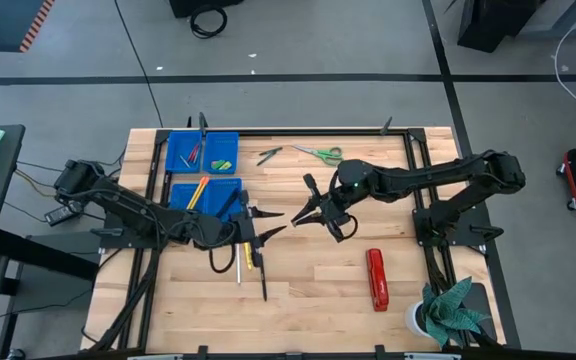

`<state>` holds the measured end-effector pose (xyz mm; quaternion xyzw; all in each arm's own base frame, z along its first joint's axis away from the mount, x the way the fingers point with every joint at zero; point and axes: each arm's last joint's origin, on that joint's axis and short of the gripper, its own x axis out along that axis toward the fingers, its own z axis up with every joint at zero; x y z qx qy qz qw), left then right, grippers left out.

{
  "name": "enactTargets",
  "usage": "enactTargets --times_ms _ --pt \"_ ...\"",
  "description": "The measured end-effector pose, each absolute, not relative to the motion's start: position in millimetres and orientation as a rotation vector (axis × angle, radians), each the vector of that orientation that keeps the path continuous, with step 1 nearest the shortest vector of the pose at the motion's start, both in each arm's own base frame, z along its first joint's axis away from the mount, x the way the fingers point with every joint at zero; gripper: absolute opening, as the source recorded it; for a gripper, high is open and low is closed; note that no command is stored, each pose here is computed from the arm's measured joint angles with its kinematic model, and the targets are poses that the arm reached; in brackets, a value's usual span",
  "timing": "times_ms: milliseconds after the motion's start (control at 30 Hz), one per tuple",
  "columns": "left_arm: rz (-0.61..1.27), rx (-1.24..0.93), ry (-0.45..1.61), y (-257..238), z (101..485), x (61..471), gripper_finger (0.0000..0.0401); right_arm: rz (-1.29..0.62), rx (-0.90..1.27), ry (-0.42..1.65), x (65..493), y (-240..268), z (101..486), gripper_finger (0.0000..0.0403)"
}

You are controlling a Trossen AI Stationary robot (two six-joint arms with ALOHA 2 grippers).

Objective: Sort crayons/erasers/pens/pencils in bins
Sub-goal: Put the gray crayon into the top left blue bin

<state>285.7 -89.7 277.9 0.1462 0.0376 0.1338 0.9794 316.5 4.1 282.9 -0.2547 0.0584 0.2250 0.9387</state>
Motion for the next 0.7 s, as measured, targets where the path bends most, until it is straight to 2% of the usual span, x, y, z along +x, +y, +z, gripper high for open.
enactTargets --times_ms 433,700 --pt "0.245 0.315 0.116 -91 264 294 0.0151 0.456 -0.521 0.120 316 3 283 0.0029" --pt "0.256 0.314 0.081 -91 265 297 0.0150 0.475 -0.610 0.097 316 7 283 0.0029"
